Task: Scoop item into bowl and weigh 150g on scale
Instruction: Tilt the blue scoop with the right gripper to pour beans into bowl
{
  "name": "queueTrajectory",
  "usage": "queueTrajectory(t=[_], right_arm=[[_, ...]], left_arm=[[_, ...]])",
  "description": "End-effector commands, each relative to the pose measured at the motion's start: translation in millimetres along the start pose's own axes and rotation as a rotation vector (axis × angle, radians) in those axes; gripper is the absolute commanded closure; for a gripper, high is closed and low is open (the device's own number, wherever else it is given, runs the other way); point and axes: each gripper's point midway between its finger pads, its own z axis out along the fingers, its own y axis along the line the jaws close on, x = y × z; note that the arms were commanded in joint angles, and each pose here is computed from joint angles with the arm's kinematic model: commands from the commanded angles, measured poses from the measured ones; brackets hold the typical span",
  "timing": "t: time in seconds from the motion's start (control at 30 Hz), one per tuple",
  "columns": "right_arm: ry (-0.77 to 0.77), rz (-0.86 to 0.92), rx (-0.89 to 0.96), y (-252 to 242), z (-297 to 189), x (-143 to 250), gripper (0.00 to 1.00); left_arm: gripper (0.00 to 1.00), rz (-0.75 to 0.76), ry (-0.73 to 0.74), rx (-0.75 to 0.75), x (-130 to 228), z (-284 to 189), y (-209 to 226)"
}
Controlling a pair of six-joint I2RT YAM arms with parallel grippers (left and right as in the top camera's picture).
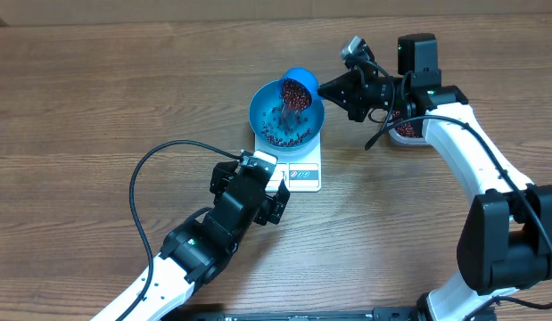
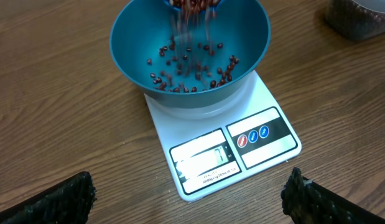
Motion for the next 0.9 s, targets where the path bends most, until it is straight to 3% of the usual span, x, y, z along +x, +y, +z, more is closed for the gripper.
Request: queueTrajectory(t=[0.0, 0.87], right_arm=[[-0.02, -0.087, -0.028, 5, -1, -5, 0.96], [-0.037, -0.482, -0.09, 18, -1, -1, 0.96]], left_arm=[[0.0, 0.02, 0.01, -0.024, 4, 2, 5], [0.0, 0.02, 0.01, -0.024, 4, 2, 5]])
